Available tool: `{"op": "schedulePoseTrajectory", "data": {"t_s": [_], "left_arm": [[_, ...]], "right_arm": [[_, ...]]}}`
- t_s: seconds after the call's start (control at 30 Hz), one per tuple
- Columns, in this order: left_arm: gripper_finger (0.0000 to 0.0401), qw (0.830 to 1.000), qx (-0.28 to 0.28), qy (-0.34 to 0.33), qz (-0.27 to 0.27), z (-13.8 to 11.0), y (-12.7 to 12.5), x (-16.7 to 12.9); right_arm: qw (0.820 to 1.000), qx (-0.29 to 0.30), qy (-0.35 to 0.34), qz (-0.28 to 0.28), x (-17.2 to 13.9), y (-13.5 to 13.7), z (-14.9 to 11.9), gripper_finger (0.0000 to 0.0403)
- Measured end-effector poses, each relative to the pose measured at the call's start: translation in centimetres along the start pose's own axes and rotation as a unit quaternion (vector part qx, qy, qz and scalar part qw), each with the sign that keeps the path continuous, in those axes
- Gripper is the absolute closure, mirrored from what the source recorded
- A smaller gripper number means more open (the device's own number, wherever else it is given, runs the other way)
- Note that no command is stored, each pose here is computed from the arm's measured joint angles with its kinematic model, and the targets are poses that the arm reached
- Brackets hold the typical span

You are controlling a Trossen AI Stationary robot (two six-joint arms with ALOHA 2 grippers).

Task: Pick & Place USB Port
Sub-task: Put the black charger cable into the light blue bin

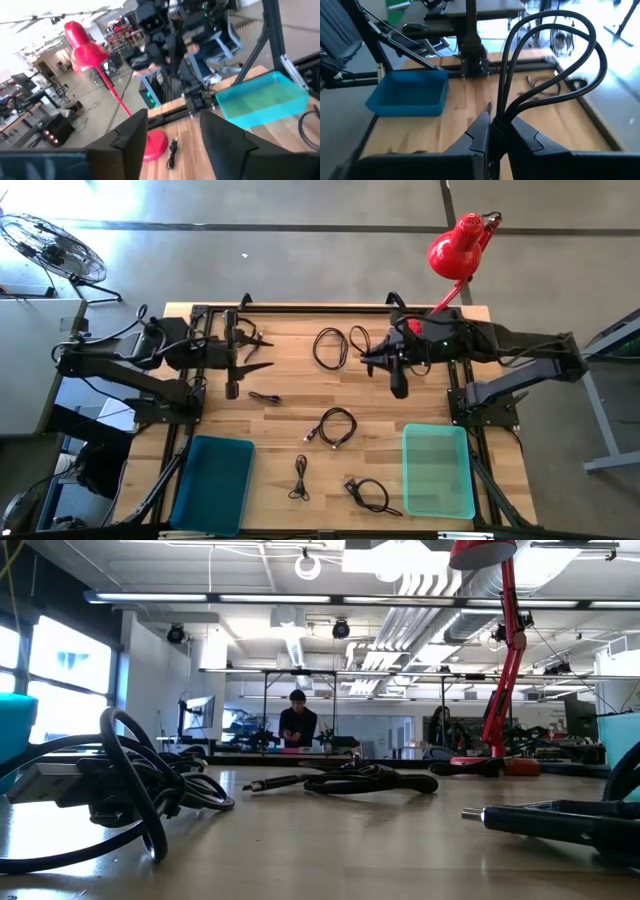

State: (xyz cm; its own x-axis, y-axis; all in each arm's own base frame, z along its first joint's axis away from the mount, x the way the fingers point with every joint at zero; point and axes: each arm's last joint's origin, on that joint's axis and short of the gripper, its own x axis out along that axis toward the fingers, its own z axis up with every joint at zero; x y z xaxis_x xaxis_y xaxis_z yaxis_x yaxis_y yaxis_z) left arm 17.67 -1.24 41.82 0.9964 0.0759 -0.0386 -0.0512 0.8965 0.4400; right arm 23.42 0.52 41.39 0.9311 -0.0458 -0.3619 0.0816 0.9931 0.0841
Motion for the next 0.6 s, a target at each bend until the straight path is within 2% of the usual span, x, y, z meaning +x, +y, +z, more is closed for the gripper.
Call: {"op": "schedulePoseTrajectory", "data": {"t_s": [0.13, 0.3, 0.47, 0.53, 0.6], "left_arm": [[0.0207, 1.000, 0.000, 0.000, 0.001, 0.0, 0.0, 0.1], [0.0206, 1.000, 0.001, 0.010, 0.013, -0.1, 0.1, 0.1], [0.0206, 1.000, -0.002, 0.012, 0.018, -0.1, 0.1, 0.1], [0.0206, 1.000, -0.012, 0.012, 0.018, -0.1, 0.1, 0.1], [0.0206, 0.999, -0.032, 0.013, 0.018, -0.1, 0.1, 0.2]], "right_arm": [[0.998, 0.045, 0.032, 0.010, -1.6, 1.4, -0.9, 0.0370], [0.984, 0.126, 0.085, 0.089, -3.8, 3.6, -1.9, 0.0370], [0.951, 0.201, 0.164, 0.170, -5.6, 6.5, -3.2, 0.0370], [0.931, 0.242, 0.211, 0.173, -6.2, 7.6, -4.0, 0.0370], [0.914, 0.275, 0.258, 0.151, -6.6, 8.5, -5.0, 0.0370]]}}
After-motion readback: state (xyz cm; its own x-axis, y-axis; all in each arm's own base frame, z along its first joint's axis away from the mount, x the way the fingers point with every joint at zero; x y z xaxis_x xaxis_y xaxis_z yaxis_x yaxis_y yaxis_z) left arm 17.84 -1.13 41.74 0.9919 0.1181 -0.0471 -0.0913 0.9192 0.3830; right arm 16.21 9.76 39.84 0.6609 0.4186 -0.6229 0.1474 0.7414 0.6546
